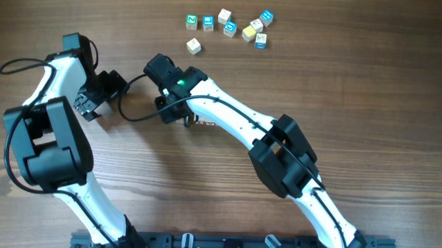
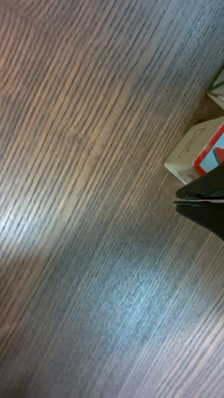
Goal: Form a horizontal line
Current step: 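Lift the right gripper and retract it up to the upper right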
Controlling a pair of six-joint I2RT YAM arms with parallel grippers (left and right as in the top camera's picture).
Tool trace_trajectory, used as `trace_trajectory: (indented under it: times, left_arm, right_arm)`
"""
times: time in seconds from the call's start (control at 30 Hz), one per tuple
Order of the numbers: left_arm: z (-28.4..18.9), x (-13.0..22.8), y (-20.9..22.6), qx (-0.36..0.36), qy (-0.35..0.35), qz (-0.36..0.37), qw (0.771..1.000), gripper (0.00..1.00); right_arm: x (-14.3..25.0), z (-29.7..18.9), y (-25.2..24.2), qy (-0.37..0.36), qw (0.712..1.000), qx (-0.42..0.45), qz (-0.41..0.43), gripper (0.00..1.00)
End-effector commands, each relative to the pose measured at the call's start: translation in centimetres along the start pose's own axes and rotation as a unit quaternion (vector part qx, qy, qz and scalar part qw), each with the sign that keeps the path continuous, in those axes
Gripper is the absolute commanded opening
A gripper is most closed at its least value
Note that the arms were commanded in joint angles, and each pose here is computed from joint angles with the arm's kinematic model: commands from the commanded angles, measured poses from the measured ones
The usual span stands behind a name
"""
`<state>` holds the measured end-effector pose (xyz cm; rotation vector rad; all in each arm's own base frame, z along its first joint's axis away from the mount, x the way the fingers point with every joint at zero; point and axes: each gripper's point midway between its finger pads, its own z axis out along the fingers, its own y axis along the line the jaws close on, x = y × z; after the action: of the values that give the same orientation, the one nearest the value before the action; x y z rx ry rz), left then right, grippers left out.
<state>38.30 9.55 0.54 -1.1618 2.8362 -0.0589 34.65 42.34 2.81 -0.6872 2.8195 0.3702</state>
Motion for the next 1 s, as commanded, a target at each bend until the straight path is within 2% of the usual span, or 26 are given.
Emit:
trace_trajectory:
  times: [0.0,0.4,0.5,0.57,0.7,0.77,0.87,0.97]
  left_arm:
    - [0.5,0.2,0.1,0.001,0.007,0.0,1.0,1.0]
    - [0.5,0.2,0.1,0.001,0.007,0.0,1.0,1.0]
    - [0.5,0.2,0.1,0.001,0.007,0.0,1.0,1.0]
    - [0.5,0.2,0.1,0.001,0.007,0.0,1.0,1.0]
    - [0.5,0.2,0.1,0.001,0.007,0.0,1.0,1.0]
    - [0.5,0.2,0.1,0.001,0.007,0.0,1.0,1.0]
    - [0.5,0.2,0.1,0.001,0.007,0.0,1.0,1.0]
    - [0.5,0.2,0.1,0.001,0.007,0.0,1.0,1.0]
  right_arm:
    - [0.1,0.6,-1.4,0.001,0.999,0.028,0.018,0.04]
    - [0.5,0.6,-1.8,0.009,0.999,0.032,0.035,0.04]
    - [-0.6,0.3,0.4,-0.004,0.999,-0.025,0.029,0.04]
    - [-2.9,-1.1,0.8,-0.039,0.997,-0.051,0.032,0.04]
    - [-7.6,-5.2,-5.5,-0.097,0.99,-0.046,0.086,0.04]
    - [-8.2,-6.0,-9.2,-0.101,0.987,-0.034,0.118,0.04]
    - [-7.3,-7.2,-18.9,-0.077,0.976,0.006,0.203,0.04]
    - [-4.1,-8.8,-28.0,-0.038,0.955,0.04,0.292,0.08]
